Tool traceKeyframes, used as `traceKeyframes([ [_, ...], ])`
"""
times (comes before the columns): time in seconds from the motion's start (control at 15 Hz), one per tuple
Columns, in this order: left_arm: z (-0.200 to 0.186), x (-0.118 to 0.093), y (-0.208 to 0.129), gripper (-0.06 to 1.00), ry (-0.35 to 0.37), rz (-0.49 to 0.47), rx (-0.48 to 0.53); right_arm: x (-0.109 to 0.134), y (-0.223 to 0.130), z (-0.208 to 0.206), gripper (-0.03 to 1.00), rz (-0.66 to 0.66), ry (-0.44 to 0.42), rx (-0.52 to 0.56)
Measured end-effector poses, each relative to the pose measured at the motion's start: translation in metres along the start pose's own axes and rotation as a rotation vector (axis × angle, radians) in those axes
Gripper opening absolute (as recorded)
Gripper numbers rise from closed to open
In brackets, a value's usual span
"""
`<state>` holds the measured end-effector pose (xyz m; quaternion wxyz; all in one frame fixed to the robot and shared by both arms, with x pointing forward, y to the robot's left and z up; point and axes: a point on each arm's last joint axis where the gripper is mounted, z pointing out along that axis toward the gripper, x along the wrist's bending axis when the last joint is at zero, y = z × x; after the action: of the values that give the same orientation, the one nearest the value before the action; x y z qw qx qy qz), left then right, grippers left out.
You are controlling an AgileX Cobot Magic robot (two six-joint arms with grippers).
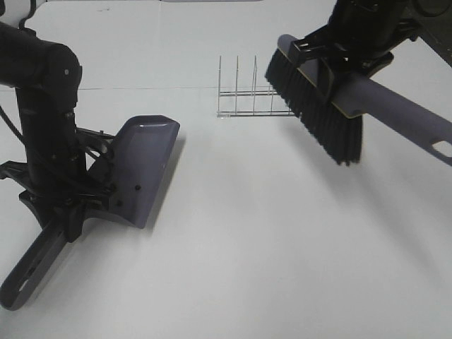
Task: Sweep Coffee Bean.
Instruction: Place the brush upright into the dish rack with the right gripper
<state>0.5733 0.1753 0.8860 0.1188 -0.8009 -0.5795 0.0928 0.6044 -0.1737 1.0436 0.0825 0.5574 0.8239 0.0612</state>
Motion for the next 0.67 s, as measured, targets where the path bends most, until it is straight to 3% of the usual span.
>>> traceKeyframes([
  [0.2,-0.005,0.014,0.000,0.31,-0.164,-0.041,-0.024,-0.030,-0.008,0.006,0.28,0.065,-0.042,0.053],
  [0.33,-0.006,0.022,0.000,0.31,-0.212,-0.057,-0.032,-0.050,-0.016,0.012,0.28,0.132,-0.049,0.086],
  [0.53,-0.006,0.022,0.000,0.31,-0.212,-0.057,-0.032,-0.103,-0.029,0.045,0.28,0.302,-0.067,0.186],
  [0.67,-0.006,0.022,0.000,0.31,-0.212,-0.057,-0.032,-0.118,-0.030,0.068,0.28,0.339,-0.063,0.238],
])
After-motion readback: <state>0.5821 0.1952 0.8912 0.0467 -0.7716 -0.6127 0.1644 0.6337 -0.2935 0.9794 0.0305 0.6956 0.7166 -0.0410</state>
